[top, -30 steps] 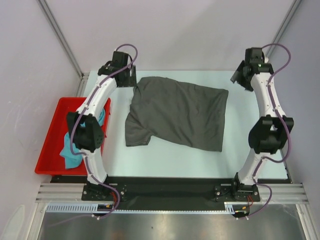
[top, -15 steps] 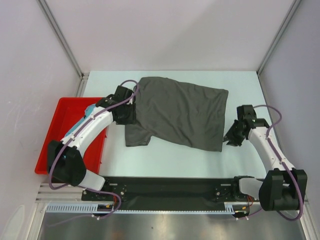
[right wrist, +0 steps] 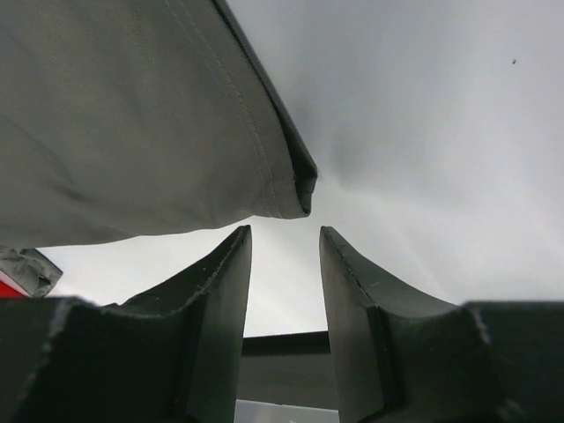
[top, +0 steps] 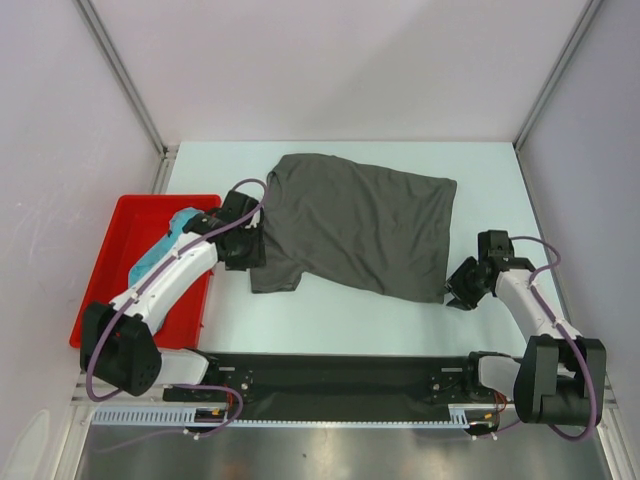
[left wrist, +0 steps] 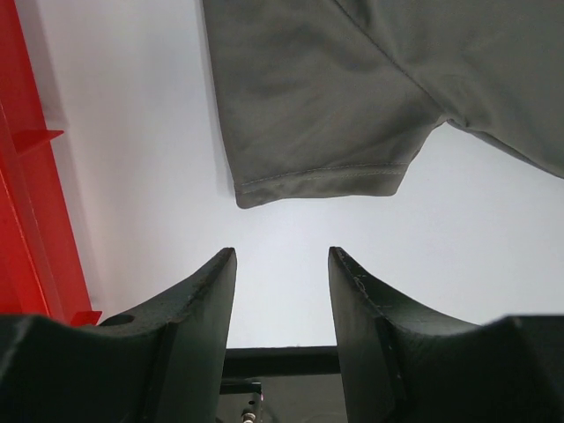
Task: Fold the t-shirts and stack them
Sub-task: Flatten the tshirt out
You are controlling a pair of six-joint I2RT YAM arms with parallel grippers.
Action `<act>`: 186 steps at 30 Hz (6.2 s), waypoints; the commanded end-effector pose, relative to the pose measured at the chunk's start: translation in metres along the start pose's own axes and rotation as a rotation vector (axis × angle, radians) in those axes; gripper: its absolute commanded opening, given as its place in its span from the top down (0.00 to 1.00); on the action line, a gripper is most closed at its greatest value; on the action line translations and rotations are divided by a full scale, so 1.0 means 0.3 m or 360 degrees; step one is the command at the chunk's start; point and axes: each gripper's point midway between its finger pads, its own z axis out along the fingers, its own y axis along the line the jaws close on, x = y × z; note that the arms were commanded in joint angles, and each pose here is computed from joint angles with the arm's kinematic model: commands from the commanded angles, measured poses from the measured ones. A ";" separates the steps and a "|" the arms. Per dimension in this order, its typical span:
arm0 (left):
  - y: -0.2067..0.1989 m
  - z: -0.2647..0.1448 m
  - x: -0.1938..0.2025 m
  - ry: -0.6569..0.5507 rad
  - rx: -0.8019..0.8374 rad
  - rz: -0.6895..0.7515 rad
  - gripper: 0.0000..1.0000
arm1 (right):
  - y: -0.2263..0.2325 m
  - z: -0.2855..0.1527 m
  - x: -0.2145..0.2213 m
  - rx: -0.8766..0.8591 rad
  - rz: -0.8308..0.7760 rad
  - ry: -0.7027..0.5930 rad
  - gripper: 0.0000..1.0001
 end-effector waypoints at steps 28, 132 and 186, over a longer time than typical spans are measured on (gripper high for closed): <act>0.037 0.010 0.008 -0.0031 -0.0077 0.0048 0.48 | -0.028 0.126 -0.007 0.0063 0.0078 -0.0025 0.68; -0.083 -0.238 -0.391 -0.0512 0.0182 -0.0445 1.00 | 0.224 -0.140 -0.320 0.0061 -0.0188 -0.0396 1.00; -0.299 -1.034 -0.783 -0.1867 0.0902 0.0282 1.00 | 0.485 -1.075 -0.643 -0.0539 -0.0428 -0.1922 1.00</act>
